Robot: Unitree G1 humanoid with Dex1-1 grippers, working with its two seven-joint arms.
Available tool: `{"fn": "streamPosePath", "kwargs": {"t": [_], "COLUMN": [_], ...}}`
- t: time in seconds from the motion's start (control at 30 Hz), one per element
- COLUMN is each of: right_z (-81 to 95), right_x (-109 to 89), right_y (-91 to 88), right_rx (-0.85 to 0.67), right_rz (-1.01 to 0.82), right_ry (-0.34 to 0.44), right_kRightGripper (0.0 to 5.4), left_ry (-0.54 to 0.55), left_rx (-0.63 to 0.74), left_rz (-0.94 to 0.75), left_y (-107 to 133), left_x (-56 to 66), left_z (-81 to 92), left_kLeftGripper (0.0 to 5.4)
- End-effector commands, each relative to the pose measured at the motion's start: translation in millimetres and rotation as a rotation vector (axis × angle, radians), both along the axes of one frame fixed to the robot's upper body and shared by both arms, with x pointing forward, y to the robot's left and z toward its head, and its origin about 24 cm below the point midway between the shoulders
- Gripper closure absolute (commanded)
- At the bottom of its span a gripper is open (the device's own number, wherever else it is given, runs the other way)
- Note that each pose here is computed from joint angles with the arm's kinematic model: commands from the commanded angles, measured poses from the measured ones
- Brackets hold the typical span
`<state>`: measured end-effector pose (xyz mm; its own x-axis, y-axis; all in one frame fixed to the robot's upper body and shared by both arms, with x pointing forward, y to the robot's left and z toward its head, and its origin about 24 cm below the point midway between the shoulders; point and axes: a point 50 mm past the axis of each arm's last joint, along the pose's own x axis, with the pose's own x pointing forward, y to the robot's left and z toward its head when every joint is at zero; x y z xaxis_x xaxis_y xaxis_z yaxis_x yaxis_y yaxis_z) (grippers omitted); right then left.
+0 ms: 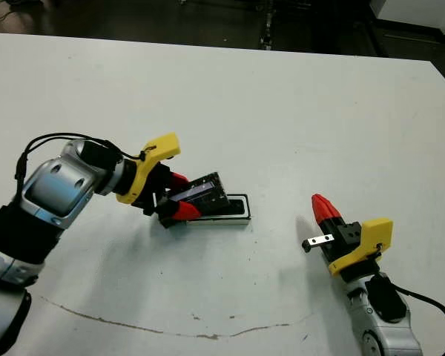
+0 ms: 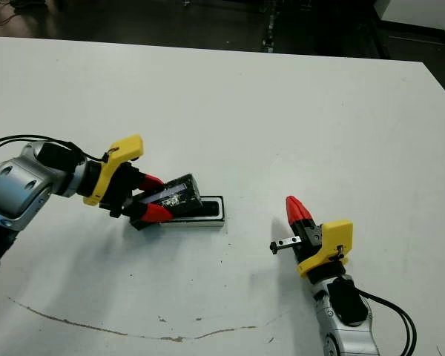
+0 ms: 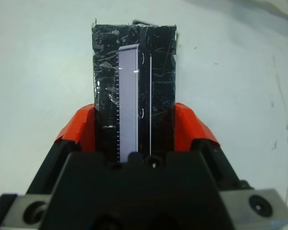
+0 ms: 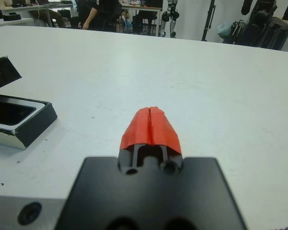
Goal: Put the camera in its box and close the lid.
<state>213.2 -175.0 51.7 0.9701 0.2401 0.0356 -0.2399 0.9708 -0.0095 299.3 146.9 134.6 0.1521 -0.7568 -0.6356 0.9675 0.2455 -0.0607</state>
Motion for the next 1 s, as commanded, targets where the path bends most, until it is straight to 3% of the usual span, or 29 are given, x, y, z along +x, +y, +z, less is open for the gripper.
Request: {"fn": "streamPosePath", "kwargs": {"t": [0.03, 0.43, 1.0], "right_z": [-4.3, -5.0, -6.0], "right_x": [-1.5, -2.2, -2.0], "right_y": [-3.3, -3.0, -3.3], "right_rx": [0.005, 0.005, 0.009], "right_rz": [-0.013, -0.015, -0.011], "right_ry": [0.024, 0.028, 0.027], "right_kRightGripper": [5.4, 5.4, 5.4], "left_ry": [0.062, 0.039, 0.065], "left_rx": [-0.007, 0.007, 0.04], "left_rz": [-0.031, -0.053, -0.117], "left_y": [-6, -11, -24], "left_x": [-7.1, -9.7, -3.8], "left_z": [-10.7, -16.9, -34.2], "left_kLeftGripper": [2.24, 2.24, 2.24]}}
